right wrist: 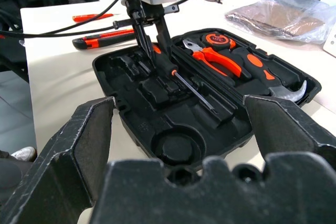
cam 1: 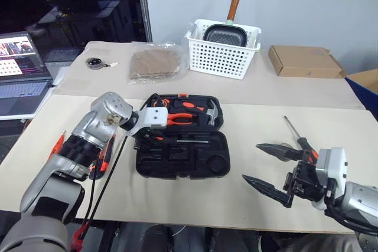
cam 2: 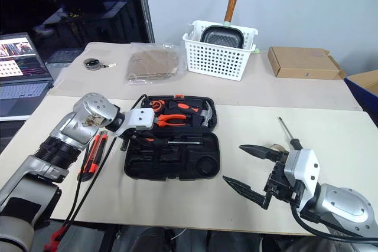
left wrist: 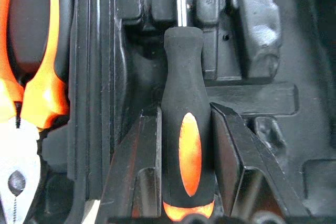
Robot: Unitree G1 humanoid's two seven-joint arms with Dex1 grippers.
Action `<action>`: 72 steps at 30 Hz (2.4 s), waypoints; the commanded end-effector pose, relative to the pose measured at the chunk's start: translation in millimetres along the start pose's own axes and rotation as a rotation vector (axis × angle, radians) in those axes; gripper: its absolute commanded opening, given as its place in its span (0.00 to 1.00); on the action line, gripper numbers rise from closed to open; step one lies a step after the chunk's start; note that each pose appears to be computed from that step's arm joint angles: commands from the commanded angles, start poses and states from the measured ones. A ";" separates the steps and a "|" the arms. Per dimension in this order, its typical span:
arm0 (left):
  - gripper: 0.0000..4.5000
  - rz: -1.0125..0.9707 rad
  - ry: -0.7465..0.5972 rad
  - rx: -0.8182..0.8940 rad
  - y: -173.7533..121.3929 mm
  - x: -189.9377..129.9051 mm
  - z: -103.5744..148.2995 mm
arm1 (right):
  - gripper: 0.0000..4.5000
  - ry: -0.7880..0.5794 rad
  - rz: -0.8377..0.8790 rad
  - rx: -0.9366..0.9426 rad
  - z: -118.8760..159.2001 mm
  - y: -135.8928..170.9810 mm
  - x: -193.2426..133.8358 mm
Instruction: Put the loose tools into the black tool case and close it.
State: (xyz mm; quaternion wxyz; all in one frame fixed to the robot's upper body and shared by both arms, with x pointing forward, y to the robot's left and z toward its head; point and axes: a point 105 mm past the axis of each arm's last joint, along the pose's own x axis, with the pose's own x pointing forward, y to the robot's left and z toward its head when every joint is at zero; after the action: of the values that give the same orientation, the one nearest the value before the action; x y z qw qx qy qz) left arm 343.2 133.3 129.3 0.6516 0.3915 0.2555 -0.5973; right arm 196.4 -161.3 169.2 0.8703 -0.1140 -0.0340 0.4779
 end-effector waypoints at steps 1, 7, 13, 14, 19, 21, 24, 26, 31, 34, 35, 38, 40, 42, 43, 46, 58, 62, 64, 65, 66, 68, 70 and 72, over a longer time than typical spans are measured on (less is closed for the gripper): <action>0.19 0.064 0.028 -0.027 9.6 -6.7 -6.9 | 1.00 -0.013 -0.010 -0.056 8.6 -2.6 -7.4; 0.19 0.075 0.055 -0.044 11.8 -8.6 -14.0 | 1.00 0.005 -0.014 -0.064 7.8 -5.6 -13.3; 0.19 0.103 0.095 -0.040 18.7 -8.4 -21.3 | 1.00 0.007 -0.015 -0.067 8.7 -6.7 -13.7; 0.19 0.109 0.100 -0.040 20.6 -8.9 -21.8 | 1.00 0.007 -0.014 -0.068 8.7 -6.7 -13.7; 0.19 0.138 0.144 0.006 29.6 -12.9 -25.0 | 1.00 0.005 -0.013 -0.067 9.5 -6.0 -12.5; 0.19 0.131 0.149 0.022 30.1 -12.6 -24.6 | 1.00 0.004 -0.013 -0.066 9.6 -5.6 -12.1; 0.19 0.134 0.155 0.054 31.3 -10.4 -22.8 | 1.00 0.003 -0.014 -0.066 9.4 -5.4 -12.0; 0.19 0.143 0.166 0.088 32.3 -8.9 -23.4 | 1.00 0.002 -0.014 -0.064 9.0 -4.8 -11.9; 0.51 0.193 0.122 0.139 36.3 -18.5 -14.5 | 1.00 0.003 -0.013 -0.059 7.7 -3.1 -11.8; 0.63 0.236 0.009 0.112 31.3 -39.1 1.8 | 1.00 0.002 -0.013 -0.058 7.8 -2.1 -11.8; 0.63 0.249 -0.028 0.089 27.9 -46.4 5.5 | 1.00 0.002 -0.013 -0.057 7.6 -1.8 -12.0; 0.63 0.298 -0.164 -0.033 14.9 -62.3 13.7 | 1.00 0.003 -0.013 -0.055 6.3 -1.9 -11.5; 0.57 0.351 -0.308 -0.162 8.9 -63.3 21.5 | 1.00 0.000 -0.014 -0.053 5.7 -3.0 -10.7; 0.48 0.411 -0.419 -0.274 4.8 -58.4 25.1 | 1.00 -0.002 -0.016 -0.052 4.7 -4.7 -10.0; 0.39 0.456 -0.472 -0.317 4.6 -53.1 25.7 | 1.00 -0.005 -0.019 -0.051 4.3 -5.7 -9.4; 0.14 0.585 -0.568 -0.436 7.4 -38.0 22.0 | 1.00 -0.017 -0.032 -0.047 4.3 -8.4 -7.1; 0.00 0.791 -0.535 -0.626 3.6 24.0 -9.2 | 1.00 -0.003 -0.064 -0.060 6.9 -12.1 -8.5; 0.00 0.761 -0.455 -0.611 -4.5 44.6 -25.6 | 1.00 0.004 -0.076 -0.065 6.6 -12.7 -10.3; 0.00 0.751 -0.404 -0.582 -7.8 55.2 -33.3 | 1.00 0.006 -0.080 -0.066 6.0 -12.9 -11.3; 0.00 0.747 -0.377 -0.580 -8.9 60.4 -38.4 | 1.00 0.008 -0.082 -0.068 5.7 -13.1 -11.7; 0.00 0.744 -0.359 -0.578 -9.6 63.9 -41.9 | 1.00 0.009 -0.084 -0.070 5.5 -13.2 -11.9; 0.00 0.730 -0.283 -0.534 -11.8 74.6 -51.6 | 1.00 0.021 -0.095 -0.069 4.1 -13.7 -13.1; 0.00 0.711 -0.217 -0.496 -12.5 82.4 -58.1 | 1.00 0.032 -0.103 -0.065 2.7 -14.4 -13.9; 0.00 0.717 -0.210 -0.485 -9.3 82.2 -58.2 | 1.00 0.050 -0.135 -0.059 1.2 -18.4 -15.0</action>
State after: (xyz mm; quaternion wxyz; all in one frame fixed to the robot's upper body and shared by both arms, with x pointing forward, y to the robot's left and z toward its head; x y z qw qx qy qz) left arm 362.9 117.5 73.4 0.9236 0.2140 0.0844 -0.3066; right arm 202.3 -182.0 166.0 0.8946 -0.1309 -0.0220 0.4267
